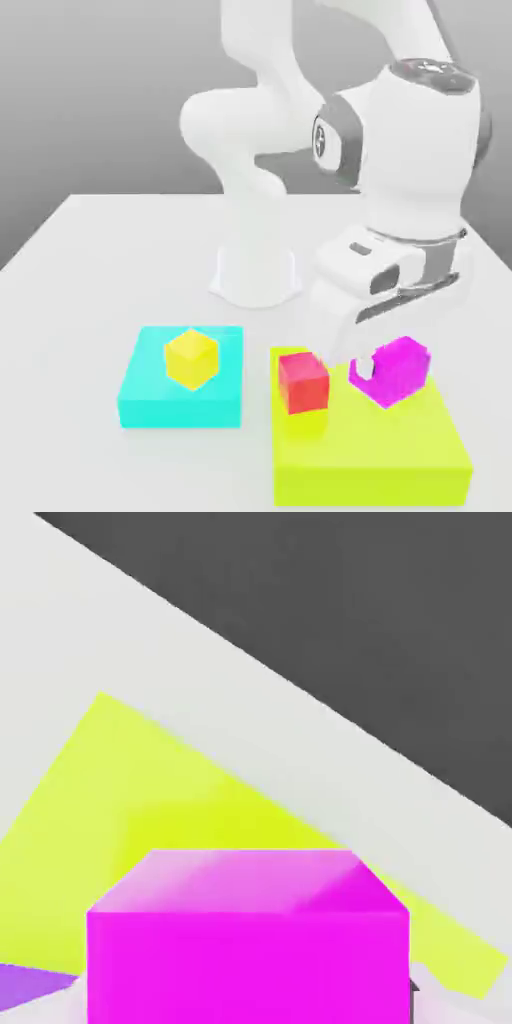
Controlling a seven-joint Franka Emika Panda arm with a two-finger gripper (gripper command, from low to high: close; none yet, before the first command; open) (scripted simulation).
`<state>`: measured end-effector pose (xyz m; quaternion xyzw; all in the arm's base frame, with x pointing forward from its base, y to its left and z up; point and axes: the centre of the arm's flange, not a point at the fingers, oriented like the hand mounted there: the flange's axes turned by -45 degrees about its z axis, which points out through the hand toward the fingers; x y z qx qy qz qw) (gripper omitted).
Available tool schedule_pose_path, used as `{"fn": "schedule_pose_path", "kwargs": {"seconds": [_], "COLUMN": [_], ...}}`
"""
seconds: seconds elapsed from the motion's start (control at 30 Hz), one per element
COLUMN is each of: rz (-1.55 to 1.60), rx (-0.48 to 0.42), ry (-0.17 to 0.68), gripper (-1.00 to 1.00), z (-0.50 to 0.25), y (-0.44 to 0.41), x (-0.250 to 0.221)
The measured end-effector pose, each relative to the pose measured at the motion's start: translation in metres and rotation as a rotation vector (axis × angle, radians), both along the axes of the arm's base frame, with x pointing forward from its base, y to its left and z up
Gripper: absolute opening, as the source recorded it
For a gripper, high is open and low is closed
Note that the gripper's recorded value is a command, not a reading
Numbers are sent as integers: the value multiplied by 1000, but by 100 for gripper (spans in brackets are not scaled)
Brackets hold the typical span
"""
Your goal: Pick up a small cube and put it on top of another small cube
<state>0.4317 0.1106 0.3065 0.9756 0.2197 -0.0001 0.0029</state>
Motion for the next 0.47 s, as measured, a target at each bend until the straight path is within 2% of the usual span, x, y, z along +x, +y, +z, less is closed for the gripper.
{"fn": "schedule_pose_path", "kwargs": {"seconds": [0.17,0.33,0.37,0.47], "rz": [-230,-285,-286,-286], "rx": [7,8,7,7], "ry": [1,1,1,1], "gripper": [-100,-100,100,100], "z": [14,-34,-44,-44], "y": [-42,-50,-51,-51], "x": [-43,-52,-53,-53]}}
